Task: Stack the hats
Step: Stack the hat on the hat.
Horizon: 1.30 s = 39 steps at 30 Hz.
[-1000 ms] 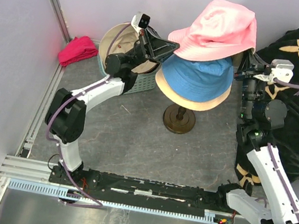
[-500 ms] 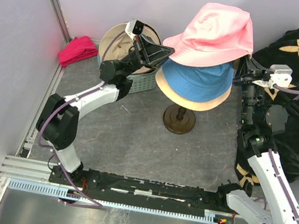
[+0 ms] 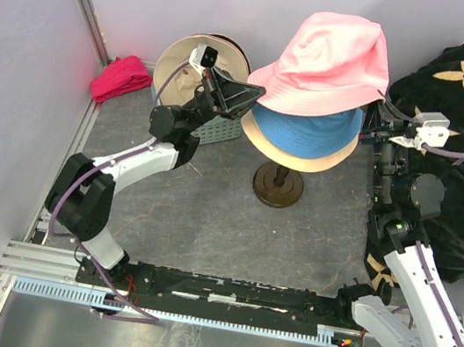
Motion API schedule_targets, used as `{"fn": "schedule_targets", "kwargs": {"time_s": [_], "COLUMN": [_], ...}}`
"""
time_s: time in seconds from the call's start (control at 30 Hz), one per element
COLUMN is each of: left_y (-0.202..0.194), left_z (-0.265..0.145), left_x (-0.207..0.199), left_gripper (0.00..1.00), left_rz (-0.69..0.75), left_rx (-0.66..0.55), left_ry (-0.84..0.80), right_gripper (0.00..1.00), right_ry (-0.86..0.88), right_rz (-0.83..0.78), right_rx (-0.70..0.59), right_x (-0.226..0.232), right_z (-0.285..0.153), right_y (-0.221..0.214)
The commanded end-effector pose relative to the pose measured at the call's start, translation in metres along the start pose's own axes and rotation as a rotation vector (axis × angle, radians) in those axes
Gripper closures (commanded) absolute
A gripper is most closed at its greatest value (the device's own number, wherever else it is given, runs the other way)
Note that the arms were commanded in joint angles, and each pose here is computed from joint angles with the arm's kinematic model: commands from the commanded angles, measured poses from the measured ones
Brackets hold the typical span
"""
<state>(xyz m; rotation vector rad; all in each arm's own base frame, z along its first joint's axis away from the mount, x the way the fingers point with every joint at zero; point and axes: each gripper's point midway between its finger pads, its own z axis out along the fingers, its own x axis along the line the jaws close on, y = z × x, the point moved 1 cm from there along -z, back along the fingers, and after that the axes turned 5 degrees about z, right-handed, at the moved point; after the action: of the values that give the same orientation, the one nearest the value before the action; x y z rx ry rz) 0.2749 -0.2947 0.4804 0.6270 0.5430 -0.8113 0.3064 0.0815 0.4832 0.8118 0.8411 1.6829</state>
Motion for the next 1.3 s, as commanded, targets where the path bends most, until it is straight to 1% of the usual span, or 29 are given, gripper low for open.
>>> {"fn": "schedule_targets", "kwargs": {"time_s": [0.0, 0.17, 0.53, 0.7, 0.8, 0.93, 1.03, 1.1, 1.27], "left_y": [-0.003, -0.005, -0.029, -0.033, -0.034, -0.034, -0.036, -0.035, -0.038], "left_z": [-0.009, -0.013, -0.02, -0.025, -0.025, -0.028, -0.029, -0.029, -0.031], "left_x": [-0.07, -0.068, -0.055, -0.05, -0.046, -0.039, -0.034, -0.03, -0.025], "left_gripper": [0.97, 0.97, 0.97, 0.97, 0.97, 0.97, 0.97, 0.97, 0.97], "left_rz": [0.141, 0.131, 0.081, 0.082, 0.082, 0.083, 0.092, 0.093, 0.087], "left_rx": [-0.024, -0.045, 0.008, 0.013, 0.02, 0.012, 0.016, 0.014, 0.03], "left_ry": [-0.2, -0.193, -0.154, -0.117, -0.108, -0.079, -0.058, -0.048, -0.041], "right_gripper": [0.9, 0.89, 0.89, 0.88, 0.83, 0.68, 0.63, 0.6, 0.59], "right_ry": [-0.229, -0.24, -0.26, -0.269, -0.278, -0.292, -0.295, -0.297, -0.33], "right_rz": [-0.035, -0.033, -0.024, -0.021, -0.014, -0.007, 0.001, 0.009, 0.05], "right_rx": [-0.058, -0.058, -0.046, -0.03, -0.015, 0.023, 0.048, 0.061, 0.083], "right_x": [-0.045, -0.048, -0.053, -0.055, -0.057, -0.059, -0.06, -0.059, -0.063], "right_z": [-0.011, -0.018, -0.037, -0.047, -0.052, -0.058, -0.061, -0.063, -0.071], "right_y": [0.019, 0.017, 0.011, 0.005, 0.0, -0.007, -0.013, -0.014, -0.016]}}
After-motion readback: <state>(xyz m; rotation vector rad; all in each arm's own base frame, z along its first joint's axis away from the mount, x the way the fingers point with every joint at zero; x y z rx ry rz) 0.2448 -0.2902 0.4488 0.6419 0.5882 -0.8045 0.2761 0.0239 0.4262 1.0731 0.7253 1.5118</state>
